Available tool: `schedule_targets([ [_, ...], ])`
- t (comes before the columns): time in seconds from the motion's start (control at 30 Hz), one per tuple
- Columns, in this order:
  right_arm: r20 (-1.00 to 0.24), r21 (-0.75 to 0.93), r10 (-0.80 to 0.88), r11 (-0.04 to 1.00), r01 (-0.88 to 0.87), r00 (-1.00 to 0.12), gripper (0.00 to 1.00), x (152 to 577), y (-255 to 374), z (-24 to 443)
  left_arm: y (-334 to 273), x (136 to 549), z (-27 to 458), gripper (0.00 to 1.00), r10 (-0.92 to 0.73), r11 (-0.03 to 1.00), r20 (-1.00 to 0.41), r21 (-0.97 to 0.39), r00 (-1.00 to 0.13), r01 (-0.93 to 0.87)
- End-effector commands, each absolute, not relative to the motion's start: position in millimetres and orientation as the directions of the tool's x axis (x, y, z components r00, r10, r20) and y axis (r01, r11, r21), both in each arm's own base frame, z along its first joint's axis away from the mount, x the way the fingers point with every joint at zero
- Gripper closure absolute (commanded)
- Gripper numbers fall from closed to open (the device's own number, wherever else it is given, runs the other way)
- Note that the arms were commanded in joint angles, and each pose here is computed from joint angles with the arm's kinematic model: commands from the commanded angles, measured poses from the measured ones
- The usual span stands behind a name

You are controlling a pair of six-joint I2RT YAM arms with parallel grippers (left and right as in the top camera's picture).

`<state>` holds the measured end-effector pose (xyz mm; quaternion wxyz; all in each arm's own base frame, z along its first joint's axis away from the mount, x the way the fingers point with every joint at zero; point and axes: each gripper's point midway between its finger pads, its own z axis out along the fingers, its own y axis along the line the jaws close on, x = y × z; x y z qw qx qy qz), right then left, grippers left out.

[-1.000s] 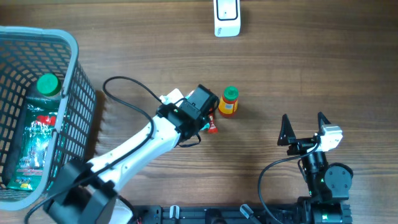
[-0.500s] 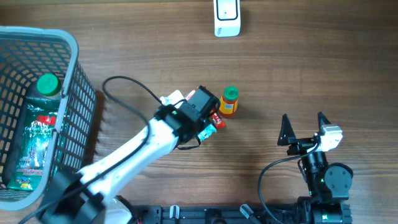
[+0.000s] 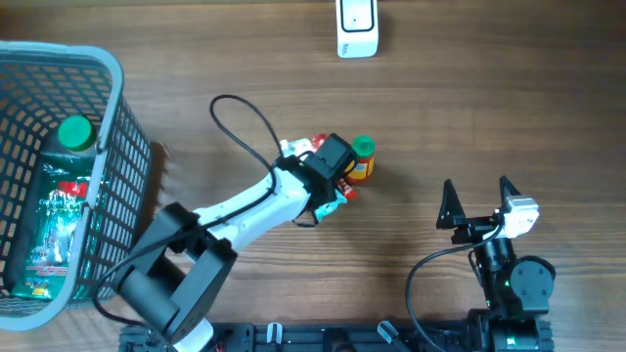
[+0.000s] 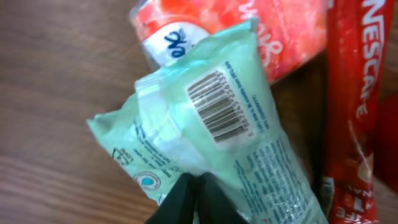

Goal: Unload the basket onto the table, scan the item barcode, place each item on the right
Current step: 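Place the wipes pack on the table below the Nescafe stick, then grasp the green 3M gloves pack in the basket with the left gripper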

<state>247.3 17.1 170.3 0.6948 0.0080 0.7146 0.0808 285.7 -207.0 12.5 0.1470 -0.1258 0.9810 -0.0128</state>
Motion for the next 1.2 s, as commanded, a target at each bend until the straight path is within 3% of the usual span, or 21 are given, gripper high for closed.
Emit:
schedule_targets([
  [0.0, -0.994, 0.107, 0.105, 0.988, -0.115, -0.023, 0.00, 247, 19, 173, -218, 271, -16, 0.86, -0.146, 0.989, -0.172, -0.064, -0.974, -0.137],
  [0.13, -0.994, 0.107, 0.105, 0.988, -0.115, -0.023, 0.00, 247, 19, 173, -219, 270, 23, 0.60, -0.150, 0.985, -0.211, -0.114, -0.966, -0.128],
  [0.23, -0.994, 0.107, 0.105, 0.988, -0.115, -0.023, 0.00, 247, 19, 173, -211, 282, 90, 0.13, -0.186, 0.976, -0.344, -0.174, -0.920, -0.132],
  [0.3, -0.994, 0.107, 0.105, 0.988, -0.115, -0.023, 0.00, 247, 19, 173, -198, 295, 145, 0.04, -0.237, 0.965, -0.475, -0.216, -0.848, -0.148],
  [0.33, -0.994, 0.107, 0.105, 0.988, -0.115, -0.023, 0.00, 247, 19, 173, -179, 305, 197, 0.02, -0.304, 0.947, -0.581, -0.268, -0.755, -0.175],
  [0.47, -0.994, 0.107, 0.105, 0.988, -0.115, -0.023, 0.00, 247, 19, 173, -109, 308, 304, 0.00, -0.484, 0.875, -0.746, -0.403, -0.457, -0.268],
  [0.5, -0.994, 0.107, 0.105, 0.988, -0.115, -0.023, 0.00, 247, 19, 173, -75, 302, 329, 0.00, -0.532, 0.840, -0.775, -0.435, -0.341, -0.323],
  [0.57, -0.994, 0.107, 0.105, 0.988, -0.115, -0.023, 0.00, 247, 19, 173, -16, 287, 358, 0.00, -0.584, 0.765, -0.798, -0.479, -0.150, -0.430],
  [0.7, -0.994, 0.107, 0.105, 0.988, -0.115, -0.023, 0.01, 247, 19, 173, 67, 257, 380, 0.00, -0.640, 0.579, -0.759, -0.577, 0.117, -0.576],
  [0.83, -0.994, 0.107, 0.105, 0.988, -0.115, -0.023, 0.00, 247, 19, 173, 146, 222, 364, 0.00, -0.665, 0.241, -0.636, -0.679, 0.392, -0.693],
  [0.87, -0.994, 0.107, 0.105, 0.988, -0.115, -0.023, 0.00, 247, 19, 173, 167, 213, 347, 0.00, -0.689, 0.108, -0.562, -0.705, 0.458, -0.701],
  [1.0, -0.994, 0.107, 0.105, 0.988, -0.115, -0.023, 0.00, 247, 19, 173, 212, 216, 300, 0.00, -0.771, -0.142, -0.359, -0.709, 0.527, -0.690],
  [1.17, -0.994, 0.107, 0.105, 0.988, -0.115, -0.023, 0.00, 247, 19, 173, 253, 220, 212, 0.00, -0.725, -0.584, 0.051, -0.574, 0.687, -0.574],
])
